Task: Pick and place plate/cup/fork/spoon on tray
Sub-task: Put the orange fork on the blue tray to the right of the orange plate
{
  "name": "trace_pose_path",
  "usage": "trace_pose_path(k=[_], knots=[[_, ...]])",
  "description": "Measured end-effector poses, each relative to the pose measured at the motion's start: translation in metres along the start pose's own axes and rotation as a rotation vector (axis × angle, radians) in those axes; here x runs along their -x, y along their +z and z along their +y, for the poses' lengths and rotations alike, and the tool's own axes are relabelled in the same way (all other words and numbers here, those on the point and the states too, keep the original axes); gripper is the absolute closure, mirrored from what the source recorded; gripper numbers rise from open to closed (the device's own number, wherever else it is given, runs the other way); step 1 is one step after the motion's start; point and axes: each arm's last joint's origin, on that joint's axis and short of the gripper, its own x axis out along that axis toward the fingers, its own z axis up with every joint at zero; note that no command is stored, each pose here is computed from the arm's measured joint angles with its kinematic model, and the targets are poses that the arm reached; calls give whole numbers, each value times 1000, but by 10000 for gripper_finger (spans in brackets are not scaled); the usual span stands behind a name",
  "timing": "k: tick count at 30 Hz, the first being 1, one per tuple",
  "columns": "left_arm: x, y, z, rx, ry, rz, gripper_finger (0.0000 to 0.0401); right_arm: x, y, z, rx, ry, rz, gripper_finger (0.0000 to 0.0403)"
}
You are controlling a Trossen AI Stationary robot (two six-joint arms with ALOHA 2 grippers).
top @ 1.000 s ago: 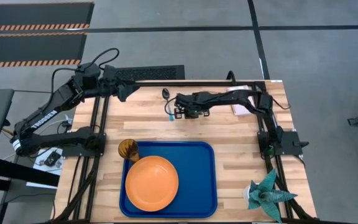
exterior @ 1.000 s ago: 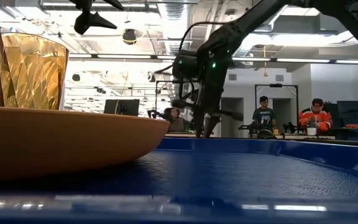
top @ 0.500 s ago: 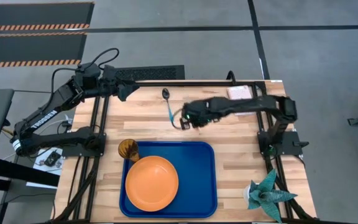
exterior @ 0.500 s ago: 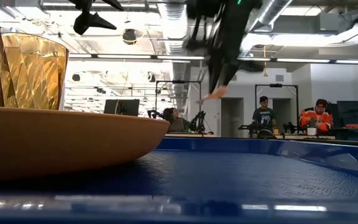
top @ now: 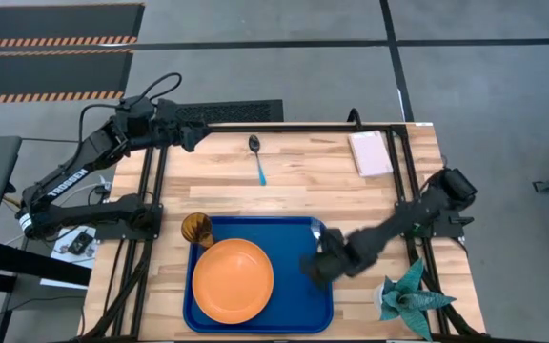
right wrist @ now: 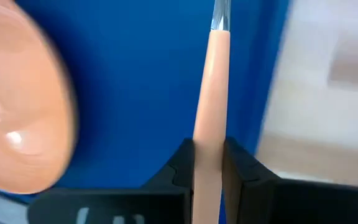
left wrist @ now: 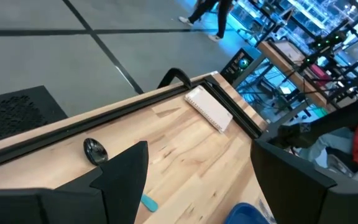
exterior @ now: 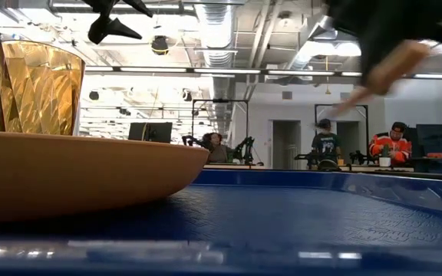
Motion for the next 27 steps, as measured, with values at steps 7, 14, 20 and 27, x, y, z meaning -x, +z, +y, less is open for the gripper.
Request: trace_pose_path(k=[7,14,20,27], knots=[[0,-1,2,12,44,-5,131,-40,-42,-8,-37,140,92,356],[0,-1,2,18,56,-6,131,-67,-51,-8,-103,112,84,356],[0,-2,3,22,62,5,131,-68,-50,-9,-107,90,81,356],[0,-3,3,15,58,11,131,-66,-53,-10,-96,80,129,340]])
